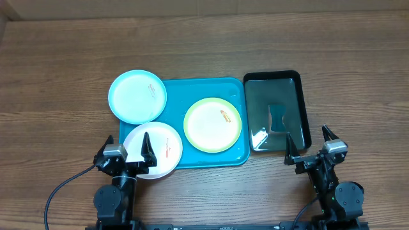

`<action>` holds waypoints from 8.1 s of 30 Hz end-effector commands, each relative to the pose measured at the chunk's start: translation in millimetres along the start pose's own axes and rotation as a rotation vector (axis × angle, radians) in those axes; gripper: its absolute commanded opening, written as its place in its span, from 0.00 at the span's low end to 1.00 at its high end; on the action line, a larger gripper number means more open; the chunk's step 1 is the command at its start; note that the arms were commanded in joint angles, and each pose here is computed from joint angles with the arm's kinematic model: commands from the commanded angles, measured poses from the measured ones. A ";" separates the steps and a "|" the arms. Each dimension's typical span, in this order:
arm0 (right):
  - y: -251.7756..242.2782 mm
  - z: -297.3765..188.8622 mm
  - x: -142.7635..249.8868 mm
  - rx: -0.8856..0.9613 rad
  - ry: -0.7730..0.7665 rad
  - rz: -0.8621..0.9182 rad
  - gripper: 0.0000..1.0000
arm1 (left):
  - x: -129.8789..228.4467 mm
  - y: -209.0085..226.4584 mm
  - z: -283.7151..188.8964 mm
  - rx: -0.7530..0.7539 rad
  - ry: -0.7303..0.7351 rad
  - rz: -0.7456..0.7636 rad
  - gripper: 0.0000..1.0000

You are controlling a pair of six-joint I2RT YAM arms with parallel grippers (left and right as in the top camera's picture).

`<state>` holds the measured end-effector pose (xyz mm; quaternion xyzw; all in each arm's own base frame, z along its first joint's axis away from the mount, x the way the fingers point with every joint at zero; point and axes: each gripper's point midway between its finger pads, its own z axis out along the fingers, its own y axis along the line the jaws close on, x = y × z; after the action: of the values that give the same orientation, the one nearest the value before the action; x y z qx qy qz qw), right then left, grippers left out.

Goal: Clean dirty plates on tray and stack at the side

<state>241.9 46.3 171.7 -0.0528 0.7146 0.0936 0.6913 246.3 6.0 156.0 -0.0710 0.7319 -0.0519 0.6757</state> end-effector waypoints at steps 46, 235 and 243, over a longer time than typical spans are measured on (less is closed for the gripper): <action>-3.2 0.2 1.5 0.016 -0.005 0.004 1.00 | -0.2 3.9 -0.2 -0.019 -0.006 0.019 1.00; -3.2 0.2 1.5 0.016 -0.005 0.004 1.00 | 80.9 -112.9 73.3 0.128 1.383 -0.019 0.38; -3.2 0.2 1.5 0.016 -0.005 0.004 1.00 | 104.9 -112.1 81.3 0.123 1.425 -0.025 0.35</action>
<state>241.9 46.2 171.6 -0.0526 0.7147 0.0934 0.6912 316.1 -119.0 68.1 0.0101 0.9904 -0.1346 0.0310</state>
